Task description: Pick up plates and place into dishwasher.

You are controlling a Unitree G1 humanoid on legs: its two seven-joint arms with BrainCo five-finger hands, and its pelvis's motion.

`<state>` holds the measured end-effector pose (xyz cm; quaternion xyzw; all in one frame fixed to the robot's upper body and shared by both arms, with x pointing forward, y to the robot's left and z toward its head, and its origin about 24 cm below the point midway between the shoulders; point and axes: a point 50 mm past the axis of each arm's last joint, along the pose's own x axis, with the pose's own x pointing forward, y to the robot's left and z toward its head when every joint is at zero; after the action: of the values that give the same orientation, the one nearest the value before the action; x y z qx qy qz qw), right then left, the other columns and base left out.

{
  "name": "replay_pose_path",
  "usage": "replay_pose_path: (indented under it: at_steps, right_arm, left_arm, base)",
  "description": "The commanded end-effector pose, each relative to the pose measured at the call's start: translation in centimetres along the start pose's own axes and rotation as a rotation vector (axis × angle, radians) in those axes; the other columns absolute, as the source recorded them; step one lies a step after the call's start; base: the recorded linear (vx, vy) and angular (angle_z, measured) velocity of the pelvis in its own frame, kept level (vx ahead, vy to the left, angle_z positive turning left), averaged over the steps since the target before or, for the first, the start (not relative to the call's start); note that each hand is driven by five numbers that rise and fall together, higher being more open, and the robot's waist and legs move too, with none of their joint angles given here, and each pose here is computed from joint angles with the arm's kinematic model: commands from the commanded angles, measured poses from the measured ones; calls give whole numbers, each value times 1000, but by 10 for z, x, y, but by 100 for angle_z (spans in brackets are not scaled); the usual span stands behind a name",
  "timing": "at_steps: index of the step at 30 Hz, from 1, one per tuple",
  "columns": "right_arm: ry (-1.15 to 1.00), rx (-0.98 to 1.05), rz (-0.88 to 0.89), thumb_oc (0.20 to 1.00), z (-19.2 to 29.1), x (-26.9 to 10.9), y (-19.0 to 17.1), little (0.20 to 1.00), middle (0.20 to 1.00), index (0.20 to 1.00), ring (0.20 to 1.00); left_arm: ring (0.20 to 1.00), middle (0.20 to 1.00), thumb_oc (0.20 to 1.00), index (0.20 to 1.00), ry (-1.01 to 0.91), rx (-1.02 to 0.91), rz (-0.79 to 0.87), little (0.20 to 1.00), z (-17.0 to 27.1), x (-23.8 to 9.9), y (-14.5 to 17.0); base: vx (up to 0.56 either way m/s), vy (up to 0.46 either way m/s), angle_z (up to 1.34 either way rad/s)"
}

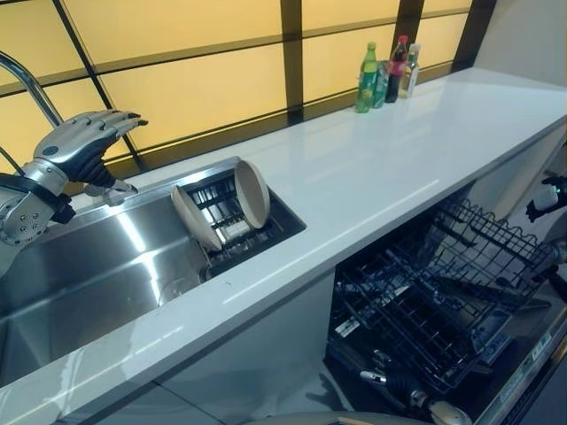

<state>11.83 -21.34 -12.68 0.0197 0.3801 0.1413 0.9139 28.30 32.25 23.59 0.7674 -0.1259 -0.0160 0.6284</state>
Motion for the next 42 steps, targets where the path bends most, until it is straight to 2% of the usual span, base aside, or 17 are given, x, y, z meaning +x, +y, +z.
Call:
replay_pose_path:
  at_steps: [1,4,11,22,42]
  right_arm:
    - [-139,-60,15,1000,40,10,-8,1000,1000,1000,1000]
    - [-127,-67,8,1000,38,9,-12,1000,1000,1000,1000]
    - [-110,-68,-14,1000,35,5,-19,1000,1000,1000,1000]
    - [-94,-85,-37,1000,35,2,-26,1000,1000,1000,1000]
    - [-146,-99,-82,1000,54,3,-37,1000,1000,1000,1000]
  left_arm:
    - [1000,1000,1000,1000,42,164,27,1000,-16,2,30]
    - [1000,1000,1000,1000,37,196,13,1000,-18,2,29]
    - [1000,1000,1000,1000,8,269,117,1000,-18,6,27]
    - [1000,1000,1000,1000,-31,302,63,1000,-14,7,3]
    - [1000,1000,1000,1000,-25,339,41,1000,-13,23,-7]
  base:
    - [35,43,0]
    - [30,40,0]
    - [19,39,0]
    - [-1,46,-2]
    - [-33,32,-3]
